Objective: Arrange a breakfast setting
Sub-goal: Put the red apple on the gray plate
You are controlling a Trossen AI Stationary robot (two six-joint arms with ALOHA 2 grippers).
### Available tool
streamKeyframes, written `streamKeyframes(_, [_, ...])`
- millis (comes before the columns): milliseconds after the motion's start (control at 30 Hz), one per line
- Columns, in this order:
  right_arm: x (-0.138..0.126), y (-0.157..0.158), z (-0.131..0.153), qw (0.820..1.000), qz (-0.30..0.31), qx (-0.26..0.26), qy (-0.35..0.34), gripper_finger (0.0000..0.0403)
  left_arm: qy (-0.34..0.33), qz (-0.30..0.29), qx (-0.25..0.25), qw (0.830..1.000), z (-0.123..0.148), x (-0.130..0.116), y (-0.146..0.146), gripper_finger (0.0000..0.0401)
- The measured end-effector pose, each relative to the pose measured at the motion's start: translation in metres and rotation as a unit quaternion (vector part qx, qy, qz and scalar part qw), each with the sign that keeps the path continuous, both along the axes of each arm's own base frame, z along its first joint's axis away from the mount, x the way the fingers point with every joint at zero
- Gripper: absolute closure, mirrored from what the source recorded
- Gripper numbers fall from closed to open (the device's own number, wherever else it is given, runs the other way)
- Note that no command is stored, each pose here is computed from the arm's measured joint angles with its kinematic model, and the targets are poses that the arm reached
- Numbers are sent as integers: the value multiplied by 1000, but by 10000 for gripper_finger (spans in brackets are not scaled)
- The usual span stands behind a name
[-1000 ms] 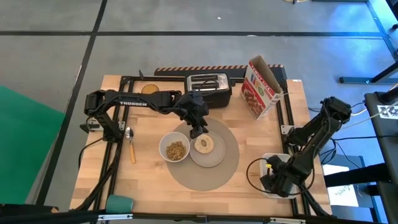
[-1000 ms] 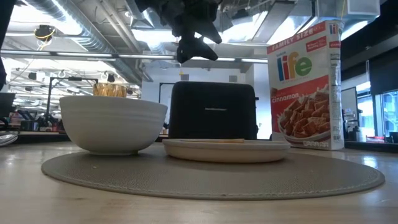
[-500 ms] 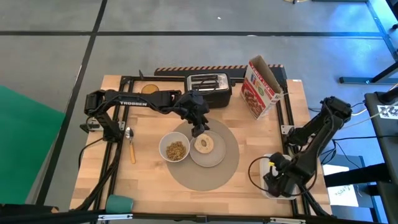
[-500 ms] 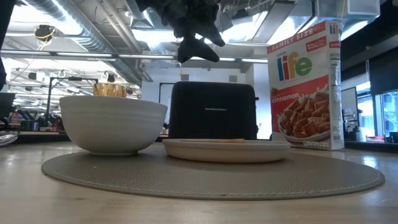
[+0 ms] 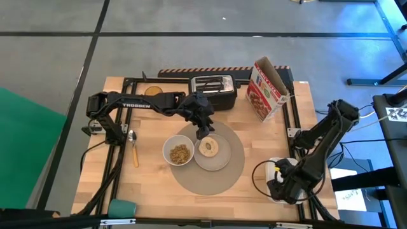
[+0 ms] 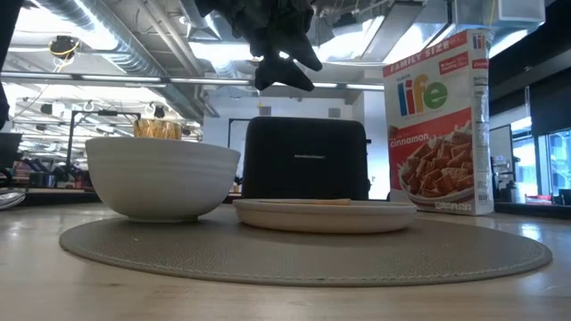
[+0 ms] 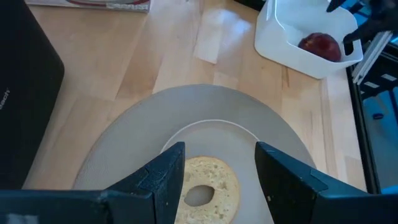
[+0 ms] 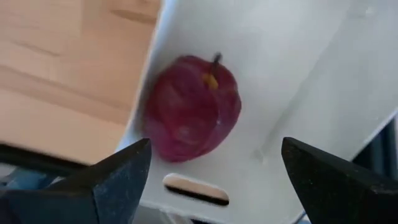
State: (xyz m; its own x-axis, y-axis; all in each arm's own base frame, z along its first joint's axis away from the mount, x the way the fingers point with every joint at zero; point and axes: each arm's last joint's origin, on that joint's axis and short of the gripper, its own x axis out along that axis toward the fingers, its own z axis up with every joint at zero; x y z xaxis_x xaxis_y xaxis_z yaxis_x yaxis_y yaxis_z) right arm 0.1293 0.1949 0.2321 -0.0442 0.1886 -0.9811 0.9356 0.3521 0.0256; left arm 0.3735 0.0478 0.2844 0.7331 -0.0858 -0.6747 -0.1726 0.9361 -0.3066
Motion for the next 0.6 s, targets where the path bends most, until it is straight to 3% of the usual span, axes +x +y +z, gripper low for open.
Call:
streamKeyframes(200, [4,7,-22,999,-4,37,-19,52,0,-7,6,1000,0,0,0,212])
streamKeyframes(400, [4,5,-43,1000,-5,13,-11,52,1,-7,6,1000,0,0,0,212])
streamKeyframes(600, [3,4,-66,999,-5,24,-21,52,2,-7,6,1000,0,0,0,212])
